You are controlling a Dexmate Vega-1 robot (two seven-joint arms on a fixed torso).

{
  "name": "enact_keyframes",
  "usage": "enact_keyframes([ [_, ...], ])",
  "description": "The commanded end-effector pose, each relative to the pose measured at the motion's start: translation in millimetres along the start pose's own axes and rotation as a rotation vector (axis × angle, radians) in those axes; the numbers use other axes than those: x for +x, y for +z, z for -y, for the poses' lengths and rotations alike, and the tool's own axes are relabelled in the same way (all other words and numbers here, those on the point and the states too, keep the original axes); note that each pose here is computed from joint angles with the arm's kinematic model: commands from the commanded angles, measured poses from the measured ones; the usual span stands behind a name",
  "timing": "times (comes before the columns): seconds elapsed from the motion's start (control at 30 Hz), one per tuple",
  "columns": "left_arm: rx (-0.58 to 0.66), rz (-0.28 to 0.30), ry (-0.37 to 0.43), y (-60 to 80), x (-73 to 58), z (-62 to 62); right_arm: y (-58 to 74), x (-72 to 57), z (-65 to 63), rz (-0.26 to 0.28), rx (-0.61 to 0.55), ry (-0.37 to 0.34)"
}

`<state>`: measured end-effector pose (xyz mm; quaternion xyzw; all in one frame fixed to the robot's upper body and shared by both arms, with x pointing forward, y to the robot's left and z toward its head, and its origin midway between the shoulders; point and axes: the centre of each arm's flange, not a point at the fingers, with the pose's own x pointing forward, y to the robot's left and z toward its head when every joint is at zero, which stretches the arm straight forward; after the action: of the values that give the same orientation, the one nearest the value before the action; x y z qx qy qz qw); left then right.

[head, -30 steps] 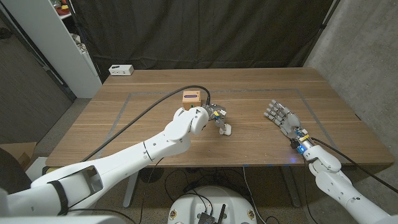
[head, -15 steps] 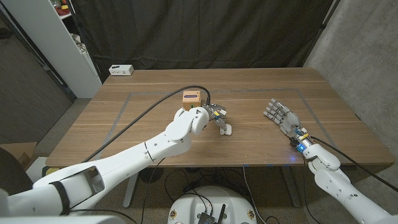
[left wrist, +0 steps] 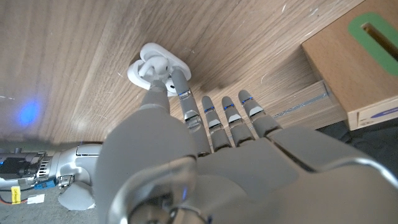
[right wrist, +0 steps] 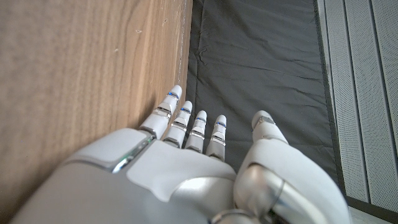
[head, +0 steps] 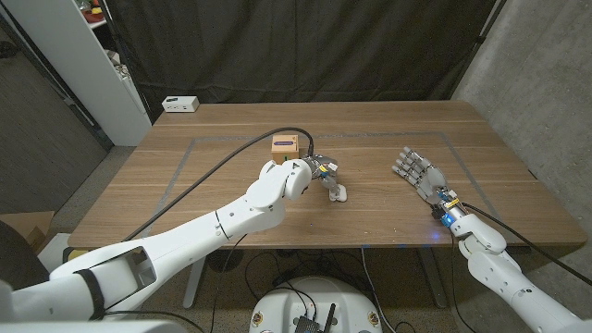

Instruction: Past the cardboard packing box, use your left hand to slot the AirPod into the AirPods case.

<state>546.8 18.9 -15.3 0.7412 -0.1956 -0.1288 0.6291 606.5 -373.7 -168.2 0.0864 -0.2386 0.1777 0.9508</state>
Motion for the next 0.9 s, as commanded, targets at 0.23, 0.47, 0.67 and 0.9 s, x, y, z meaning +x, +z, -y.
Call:
enact_keyframes([
  [0.23,-0.005,-0.033,0.044,-9.5,-30.5,-11.2,0.8,-3.0,0.8,-0.004,0.0,-0.001],
  [0.47,0.04,0.007,0.046,-22.1,-33.1,-20.4,2.6,0.5,-2.8,-0.011,-0.01,0.013],
  [0.67,0.101,0.052,0.014,-27.3,-29.7,-28.5,6.3,3.0,-6.5,-0.016,-0.016,0.014],
  [0.9,0.14,0.124,-0.001,-28.2,-24.6,-32.3,8.8,3.4,-7.7,-0.025,-0.02,0.01],
])
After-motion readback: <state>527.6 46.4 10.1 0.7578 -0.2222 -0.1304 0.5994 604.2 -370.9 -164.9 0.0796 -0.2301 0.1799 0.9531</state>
